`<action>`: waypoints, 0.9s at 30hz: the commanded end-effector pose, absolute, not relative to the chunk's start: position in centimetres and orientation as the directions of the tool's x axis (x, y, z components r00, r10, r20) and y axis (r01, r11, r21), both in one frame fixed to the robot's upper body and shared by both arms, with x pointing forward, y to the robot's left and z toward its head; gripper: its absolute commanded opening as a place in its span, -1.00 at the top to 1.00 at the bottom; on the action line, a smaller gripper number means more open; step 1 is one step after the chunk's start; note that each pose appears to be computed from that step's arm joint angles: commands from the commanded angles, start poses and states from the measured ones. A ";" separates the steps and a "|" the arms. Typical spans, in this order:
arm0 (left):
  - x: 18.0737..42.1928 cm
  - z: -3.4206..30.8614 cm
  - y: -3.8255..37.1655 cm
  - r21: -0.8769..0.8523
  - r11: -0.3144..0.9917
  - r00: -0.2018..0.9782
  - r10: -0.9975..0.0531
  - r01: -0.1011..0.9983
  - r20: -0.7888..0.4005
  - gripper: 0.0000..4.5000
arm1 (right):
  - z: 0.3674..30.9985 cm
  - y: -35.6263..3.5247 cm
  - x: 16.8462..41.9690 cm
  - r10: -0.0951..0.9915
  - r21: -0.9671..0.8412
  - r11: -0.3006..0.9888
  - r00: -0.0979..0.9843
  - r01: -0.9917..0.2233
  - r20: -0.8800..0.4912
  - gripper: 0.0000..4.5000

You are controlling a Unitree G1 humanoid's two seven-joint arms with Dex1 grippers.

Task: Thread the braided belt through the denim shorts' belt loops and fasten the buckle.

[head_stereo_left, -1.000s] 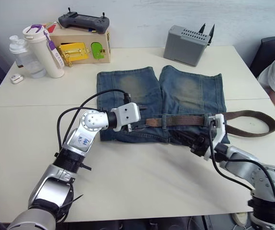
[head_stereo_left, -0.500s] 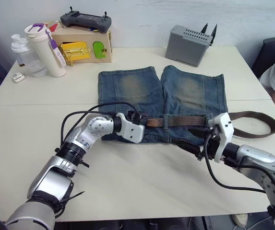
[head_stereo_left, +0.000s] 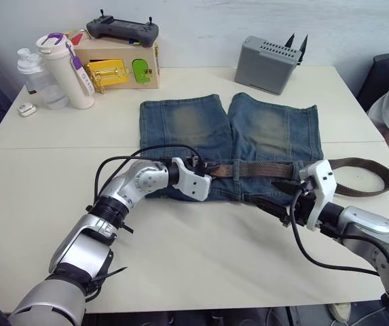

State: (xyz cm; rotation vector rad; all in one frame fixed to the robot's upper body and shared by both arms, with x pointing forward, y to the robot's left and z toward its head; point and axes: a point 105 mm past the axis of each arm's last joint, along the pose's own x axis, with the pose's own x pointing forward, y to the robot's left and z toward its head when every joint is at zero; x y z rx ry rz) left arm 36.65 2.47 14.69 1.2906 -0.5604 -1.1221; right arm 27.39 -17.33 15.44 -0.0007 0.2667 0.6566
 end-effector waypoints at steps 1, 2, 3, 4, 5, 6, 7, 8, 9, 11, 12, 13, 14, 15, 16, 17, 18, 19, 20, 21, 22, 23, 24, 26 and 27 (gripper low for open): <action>36.2 16.8 2.3 0.960 -0.074 0.384 -0.906 0.271 -0.179 0.98 | 16.3 -18.9 27.3 0.538 -0.007 0.831 0.806 -0.557 -0.246 -1.00; 36.1 17.1 2.4 0.962 -0.069 0.382 -0.908 0.266 -0.171 0.98 | 16.3 -19.7 27.4 0.505 -0.037 0.847 0.824 -0.530 -0.258 -1.00; 36.1 17.4 2.5 0.963 -0.064 0.381 -0.910 0.262 -0.165 0.98 | 16.3 -20.4 27.4 0.475 -0.066 0.859 0.838 -0.508 -0.267 -1.00; 36.0 17.7 2.6 0.963 -0.058 0.382 -0.910 0.263 -0.159 0.98 | 16.4 -21.0 27.3 0.456 -0.089 0.865 0.847 -0.495 -0.274 -1.00; 36.1 17.9 2.7 0.963 -0.048 0.385 -0.910 0.265 -0.151 0.98 | 16.4 -21.5 27.2 0.438 -0.114 0.868 0.854 -0.483 -0.282 -1.00; 36.1 18.2 2.8 0.963 -0.041 0.389 -0.910 0.265 -0.146 0.98 | 16.4 -22.1 27.1 0.421 -0.141 0.869 0.859 -0.474 -0.292 -1.00; 36.1 18.3 2.9 0.964 -0.037 0.393 -0.908 0.265 -0.143 0.98 | 16.3 -22.4 27.1 0.410 -0.167 0.866 0.861 -0.471 -0.302 -1.00; 36.1 18.5 3.0 0.964 -0.034 0.395 -0.908 0.263 -0.140 0.98 | 16.0 -22.8 27.0 0.399 -0.198 0.859 0.859 -0.473 -0.320 -1.00; 36.1 18.8 3.2 0.965 -0.030 0.396 -0.908 0.259 -0.135 0.98 | 15.6 -23.1 26.9 0.392 -0.233 0.845 0.854 -0.481 -0.342 -1.00; 36.0 19.4 3.3 0.966 -0.022 0.399 -0.908 0.259 -0.127 0.98 | 14.5 -23.4 26.8 0.391 -0.279 0.816 0.839 -0.506 -0.380 -1.00; 36.0 19.5 3.5 0.965 -0.020 0.402 -0.907 0.260 -0.127 0.98 | 14.1 -23.5 26.9 0.390 -0.302 0.801 0.834 -0.517 -0.391 -1.00; 36.0 19.6 3.6 0.965 -0.019 0.406 -0.905 0.262 -0.128 0.98 | 13.7 -23.5 27.1 0.393 -0.322 0.786 0.828 -0.528 -0.400 -1.00; 36.0 19.7 3.7 0.965 -0.019 0.409 -0.904 0.263 -0.129 0.98 | 13.4 -23.5 27.2 0.396 -0.337 0.774 0.825 -0.537 -0.404 -1.00; 36.0 19.6 3.7 0.963 -0.020 0.408 -0.903 0.268 -0.132 0.98 | 13.3 -23.4 27.4 0.402 -0.354 0.759 0.821 -0.547 -0.406 -1.00; 35.9 19.6 3.7 0.962 -0.020 0.408 -0.903 0.271 -0.134 0.98 | 13.2 -23.4 27.6 0.408 -0.364 0.748 0.818 -0.554 -0.406 -1.00; 35.9 19.3 3.6 0.959 -0.022 0.407 -0.903 0.282 -0.140 0.98 | 13.5 -23.2 27.8 0.422 -0.367 0.743 0.817 -0.560 -0.393 -1.00; 35.9 19.2 3.5 0.957 -0.023 0.406 -0.902 0.289 -0.145 0.98 | 13.8 -23.0 28.0 0.431 -0.368 0.739 0.816 -0.564 -0.384 -1.00; 36.0 18.7 3.5 0.948 -0.028 0.412 -0.896 0.316 -0.164 0.98 | 14.2 -23.0 28.2 0.437 -0.366 0.743 0.821 -0.560 -0.368 -1.00; 36.0 18.0 3.5 0.942 -0.046 0.413 -0.891 0.334 -0.190 0.98 | 14.6 -23.0 28.4 0.439 -0.371 0.743 0.824 -0.557 -0.359 -1.00; 35.8 17.6 3.3 0.927 -0.041 0.395 -0.897 0.372 -0.199 0.98 | 15.0 -23.1 28.5 0.438 -0.379 0.741 0.826 -0.555 -0.354 -1.00; 35.6 17.3 3.2 0.916 -0.037 0.380 -0.903 0.398 -0.202 0.98 | 15.2 -23.1 28.6 0.438 -0.384 0.739 0.827 -0.554 -0.352 -1.00; 35.4 17.2 3.1 0.918 -0.041 0.374 -0.905 0.394 -0.201 0.81 | 15.5 -23.2 28.6 0.437 -0.388 0.738 0.829 -0.552 -0.349 -1.00; 35.4 17.0 3.1 0.922 -0.054 0.375 -0.903 0.383 -0.209 0.61 | 15.7 -23.3 28.7 0.436 -0.390 0.739 0.831 -0.549 -0.345 -1.00; 35.4 16.3 3.0 0.926 -0.085 0.384 -0.893 0.368 -0.235 0.33 | 16.3 -23.3 28.7 0.439 -0.390 0.740 0.833 -0.548 -0.337 -1.00; 35.3 15.9 2.9 0.920 -0.099 0.375 -0.893 0.379 -0.251 0.16 | 16.4 -23.3 28.7 0.440 -0.385 0.742 0.833 -0.548 -0.336 -1.00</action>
